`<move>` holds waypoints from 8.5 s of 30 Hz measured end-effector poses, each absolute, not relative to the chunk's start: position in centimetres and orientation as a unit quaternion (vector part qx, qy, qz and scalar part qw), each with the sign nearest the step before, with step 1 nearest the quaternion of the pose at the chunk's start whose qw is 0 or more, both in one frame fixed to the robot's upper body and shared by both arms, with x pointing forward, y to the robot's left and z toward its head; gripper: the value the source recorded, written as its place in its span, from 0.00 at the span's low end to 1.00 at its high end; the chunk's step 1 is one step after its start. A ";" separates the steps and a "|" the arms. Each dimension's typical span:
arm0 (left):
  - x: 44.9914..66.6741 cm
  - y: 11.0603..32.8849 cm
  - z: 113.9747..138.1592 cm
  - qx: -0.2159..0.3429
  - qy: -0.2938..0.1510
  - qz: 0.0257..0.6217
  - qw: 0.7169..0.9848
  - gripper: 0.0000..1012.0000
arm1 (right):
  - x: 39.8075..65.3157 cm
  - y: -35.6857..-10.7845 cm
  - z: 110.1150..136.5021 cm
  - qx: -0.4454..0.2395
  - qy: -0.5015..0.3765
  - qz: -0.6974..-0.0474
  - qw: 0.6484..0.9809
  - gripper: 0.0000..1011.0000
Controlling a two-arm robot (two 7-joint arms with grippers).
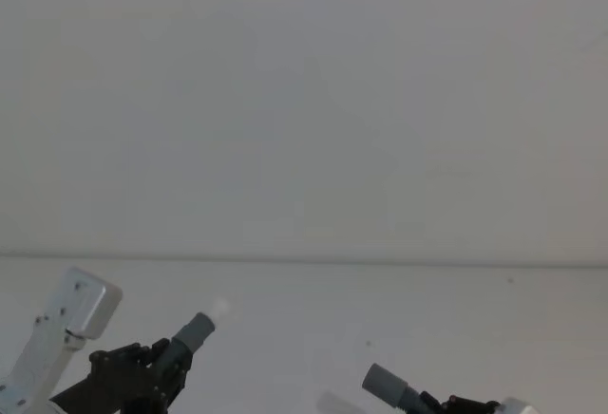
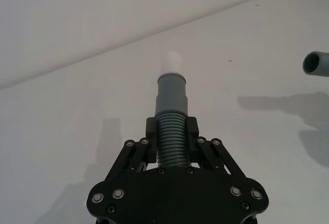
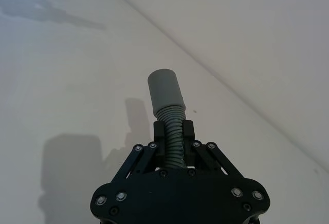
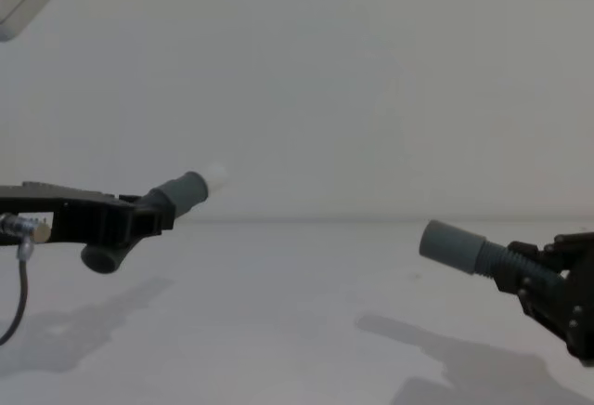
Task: Use both hands to pick up one end of the pipe from the table, align the ends, and insert them.
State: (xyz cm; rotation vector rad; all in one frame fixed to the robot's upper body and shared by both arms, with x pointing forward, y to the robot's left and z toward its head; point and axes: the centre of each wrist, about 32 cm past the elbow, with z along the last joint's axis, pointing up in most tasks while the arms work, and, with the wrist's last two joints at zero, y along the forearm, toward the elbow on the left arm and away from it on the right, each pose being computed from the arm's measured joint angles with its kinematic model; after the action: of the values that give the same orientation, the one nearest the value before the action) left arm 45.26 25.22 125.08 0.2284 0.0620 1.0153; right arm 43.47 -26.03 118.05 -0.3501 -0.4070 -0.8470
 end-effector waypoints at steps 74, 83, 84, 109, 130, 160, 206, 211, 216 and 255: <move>47.5 28.1 125.9 0.146 -0.032 0.239 0.959 0.29 | 43.7 -28.7 117.2 -0.136 -0.270 -0.300 0.905 0.17; 47.7 28.2 126.0 0.146 -0.033 0.222 0.964 0.29 | 43.7 -28.8 117.3 -0.131 -0.273 -0.285 0.910 0.17; 47.7 28.2 126.1 0.146 -0.033 0.220 0.964 0.29 | 43.7 -28.8 117.3 -0.130 -0.274 -0.282 0.910 0.17; 48.5 28.1 126.9 0.158 -0.028 0.166 0.973 0.29 | 43.5 -29.1 118.1 -0.117 -0.295 -0.252 0.914 0.17; 48.8 28.2 127.4 0.162 -0.021 0.144 0.976 0.29 | 43.9 -29.4 118.7 -0.115 -0.304 -0.238 0.915 0.17; 49.0 28.0 127.6 0.164 -0.015 0.128 0.978 0.29 | 43.9 -29.4 119.1 -0.108 -0.310 -0.228 0.917 0.17; 49.2 28.0 128.1 0.170 -0.017 0.111 0.979 0.29 | 43.5 -29.2 120.5 -0.090 -0.340 -0.178 0.919 0.16; 49.3 28.0 128.2 0.172 -0.017 0.110 0.979 0.29 | 43.5 -29.2 120.6 -0.092 -0.342 -0.173 0.919 0.16; 49.4 28.1 128.2 0.173 -0.017 0.110 0.979 0.29 | 43.5 -29.1 120.7 -0.094 -0.341 -0.172 0.919 0.16; 50.4 28.5 128.5 0.192 -0.013 0.087 0.977 0.29 | 43.6 -28.9 120.8 -0.098 -0.327 -0.185 0.921 0.16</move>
State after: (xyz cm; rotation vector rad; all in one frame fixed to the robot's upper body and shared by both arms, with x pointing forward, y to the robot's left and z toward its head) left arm 50.41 28.54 128.52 0.3878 -0.0271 0.1761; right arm 43.59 -28.91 120.85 -0.2010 -0.6722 -0.3810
